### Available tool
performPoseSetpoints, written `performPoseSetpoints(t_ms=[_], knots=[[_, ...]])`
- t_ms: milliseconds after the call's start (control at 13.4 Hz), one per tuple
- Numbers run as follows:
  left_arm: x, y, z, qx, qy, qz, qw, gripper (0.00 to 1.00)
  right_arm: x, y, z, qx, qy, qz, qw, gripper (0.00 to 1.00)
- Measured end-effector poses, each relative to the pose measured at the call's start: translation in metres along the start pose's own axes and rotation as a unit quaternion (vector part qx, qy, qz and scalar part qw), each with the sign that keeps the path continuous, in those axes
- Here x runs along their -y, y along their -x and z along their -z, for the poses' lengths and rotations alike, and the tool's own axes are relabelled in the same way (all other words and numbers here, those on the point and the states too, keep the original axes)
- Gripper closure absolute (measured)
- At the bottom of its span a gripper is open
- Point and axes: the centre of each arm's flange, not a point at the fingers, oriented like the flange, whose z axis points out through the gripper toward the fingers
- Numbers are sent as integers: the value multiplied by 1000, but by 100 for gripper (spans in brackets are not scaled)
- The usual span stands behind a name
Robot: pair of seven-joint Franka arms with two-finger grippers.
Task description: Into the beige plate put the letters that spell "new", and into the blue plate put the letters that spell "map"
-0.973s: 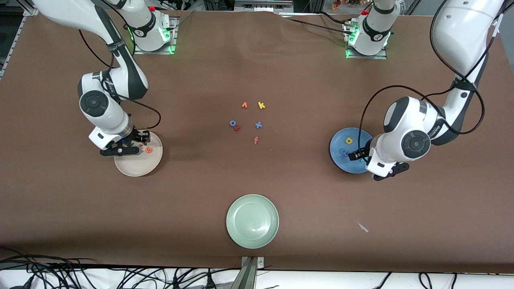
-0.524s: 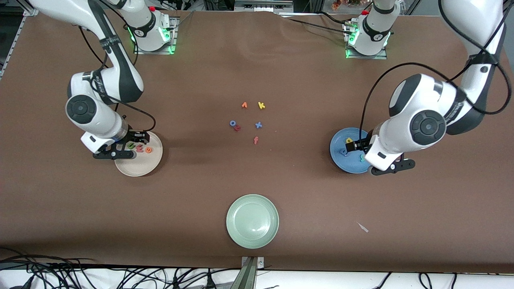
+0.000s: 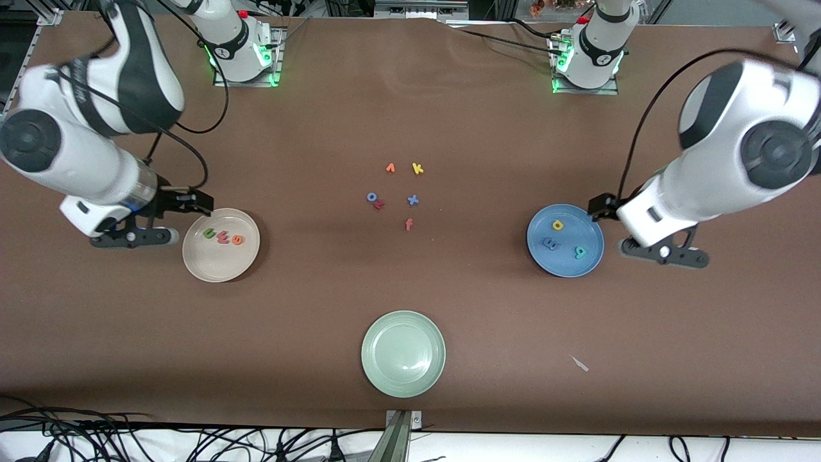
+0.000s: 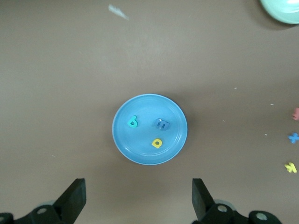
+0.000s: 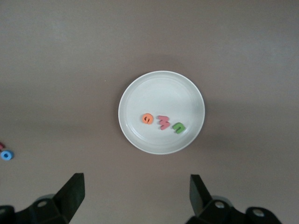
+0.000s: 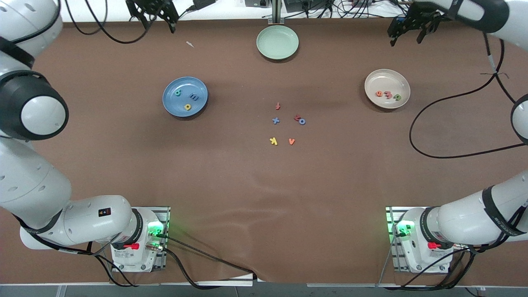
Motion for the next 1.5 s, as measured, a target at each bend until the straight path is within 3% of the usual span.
performPoseSetpoints(t_ms=[224, 449, 673, 973, 1497], knots=[[27, 40, 60, -40, 15, -14, 999, 0, -25, 4, 41, -5, 1, -11, 1000, 0], [43, 69, 53, -72, -6, -11, 997, 0, -38, 8, 59, -1, 1, -16, 1000, 0], [43, 89, 28, -76, -26, -11, 997, 0, -41, 9, 67, -3, 0, -15, 1000, 0], [43, 106, 47, -92, -28, -8, 995, 0, -41, 9, 66, -1, 0, -15, 1000, 0], [42, 106, 46, -89, -28, -9, 996, 0, -48, 15, 76, 16, 6, -19, 1000, 0]])
